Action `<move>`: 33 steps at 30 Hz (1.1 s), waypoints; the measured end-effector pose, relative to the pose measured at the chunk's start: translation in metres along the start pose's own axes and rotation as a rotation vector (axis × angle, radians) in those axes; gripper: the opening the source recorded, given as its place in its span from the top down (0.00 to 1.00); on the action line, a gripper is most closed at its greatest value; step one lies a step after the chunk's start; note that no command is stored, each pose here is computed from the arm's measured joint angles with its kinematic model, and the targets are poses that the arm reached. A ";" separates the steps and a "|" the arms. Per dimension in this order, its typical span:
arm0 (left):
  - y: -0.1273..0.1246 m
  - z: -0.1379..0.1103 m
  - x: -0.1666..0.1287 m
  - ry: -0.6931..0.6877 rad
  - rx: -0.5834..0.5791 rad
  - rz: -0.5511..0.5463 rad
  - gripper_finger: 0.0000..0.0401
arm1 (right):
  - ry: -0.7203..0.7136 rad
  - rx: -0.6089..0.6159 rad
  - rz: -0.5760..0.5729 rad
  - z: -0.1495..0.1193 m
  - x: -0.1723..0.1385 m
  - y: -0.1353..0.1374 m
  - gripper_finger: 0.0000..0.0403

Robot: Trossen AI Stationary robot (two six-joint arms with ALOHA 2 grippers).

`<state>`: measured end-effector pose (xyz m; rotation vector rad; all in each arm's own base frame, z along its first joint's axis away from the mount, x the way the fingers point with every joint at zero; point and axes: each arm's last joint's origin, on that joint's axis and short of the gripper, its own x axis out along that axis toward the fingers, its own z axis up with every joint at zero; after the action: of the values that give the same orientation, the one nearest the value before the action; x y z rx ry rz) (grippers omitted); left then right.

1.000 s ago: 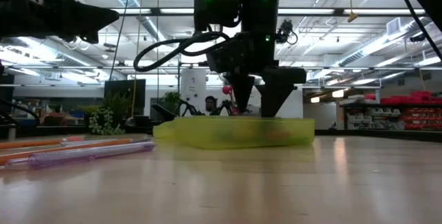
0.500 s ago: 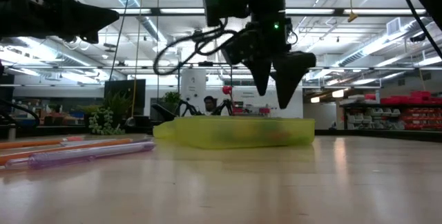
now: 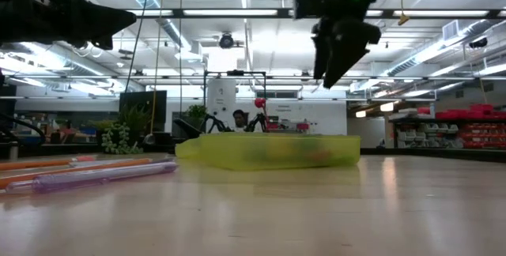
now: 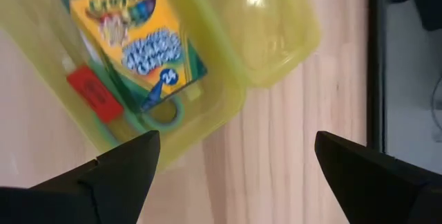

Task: Pack school essentials
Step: Put the left orange pencil into the yellow supply box

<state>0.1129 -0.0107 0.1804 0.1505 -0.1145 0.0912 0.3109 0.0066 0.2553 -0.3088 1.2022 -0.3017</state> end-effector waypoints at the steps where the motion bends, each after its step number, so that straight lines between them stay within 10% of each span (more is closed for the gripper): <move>1: 0.000 0.000 0.000 0.000 0.000 0.001 0.92 | -0.034 0.028 -0.001 -0.006 -0.005 -0.002 0.02; 29: 0.000 0.000 0.000 0.000 -0.003 0.000 0.93 | -0.738 0.368 0.080 -0.127 -0.040 -0.030 0.10; 33: 0.000 0.000 0.000 0.000 -0.215 -0.002 0.94 | -0.824 0.370 0.107 -0.140 -0.036 -0.025 0.14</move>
<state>0.1129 -0.0109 0.1803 -0.0637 -0.1234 0.0763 0.1659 -0.0128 0.2505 -0.0263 0.3366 -0.2575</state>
